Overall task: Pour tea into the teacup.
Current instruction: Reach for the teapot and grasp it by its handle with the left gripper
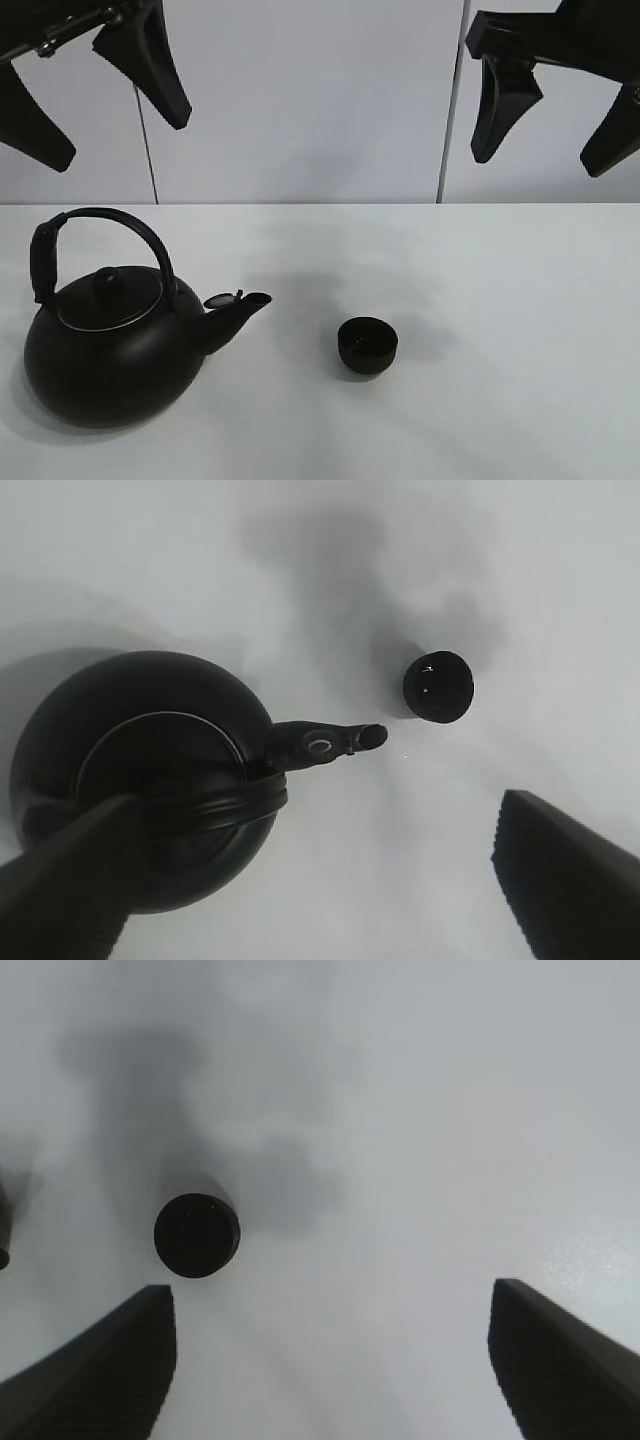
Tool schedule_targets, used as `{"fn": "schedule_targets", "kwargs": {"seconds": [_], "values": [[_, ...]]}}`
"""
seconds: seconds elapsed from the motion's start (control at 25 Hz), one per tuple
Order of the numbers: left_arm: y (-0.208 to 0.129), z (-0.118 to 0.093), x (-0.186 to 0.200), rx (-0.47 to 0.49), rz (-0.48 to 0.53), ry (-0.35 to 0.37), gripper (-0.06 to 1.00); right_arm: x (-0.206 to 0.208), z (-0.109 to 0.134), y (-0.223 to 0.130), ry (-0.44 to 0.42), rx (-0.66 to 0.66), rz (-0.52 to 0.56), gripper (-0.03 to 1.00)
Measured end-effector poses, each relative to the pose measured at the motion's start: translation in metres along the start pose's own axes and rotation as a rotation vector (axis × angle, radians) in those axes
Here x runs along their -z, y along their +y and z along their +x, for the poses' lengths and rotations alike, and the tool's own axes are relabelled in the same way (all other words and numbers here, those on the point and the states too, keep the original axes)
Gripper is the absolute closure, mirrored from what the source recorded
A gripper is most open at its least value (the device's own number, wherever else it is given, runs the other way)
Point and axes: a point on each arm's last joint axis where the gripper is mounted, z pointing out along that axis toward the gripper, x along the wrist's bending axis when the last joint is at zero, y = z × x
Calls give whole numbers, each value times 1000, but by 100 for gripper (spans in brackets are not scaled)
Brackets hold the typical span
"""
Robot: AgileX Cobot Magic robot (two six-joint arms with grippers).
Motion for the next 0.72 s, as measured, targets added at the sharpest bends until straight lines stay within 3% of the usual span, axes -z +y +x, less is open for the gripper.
{"fn": "schedule_targets", "kwargs": {"seconds": [0.28,0.6,0.72], "values": [[7,-1,0,0,-75,-6,27,-1,0,-1,-1,-10,6,38],[8,-1,0,1,-83,-7,27,-1,0,-2,-2,-14,19,38],[8,-1,0,1,-86,-7,27,-1,2,-3,17,-70,34,38]]}}
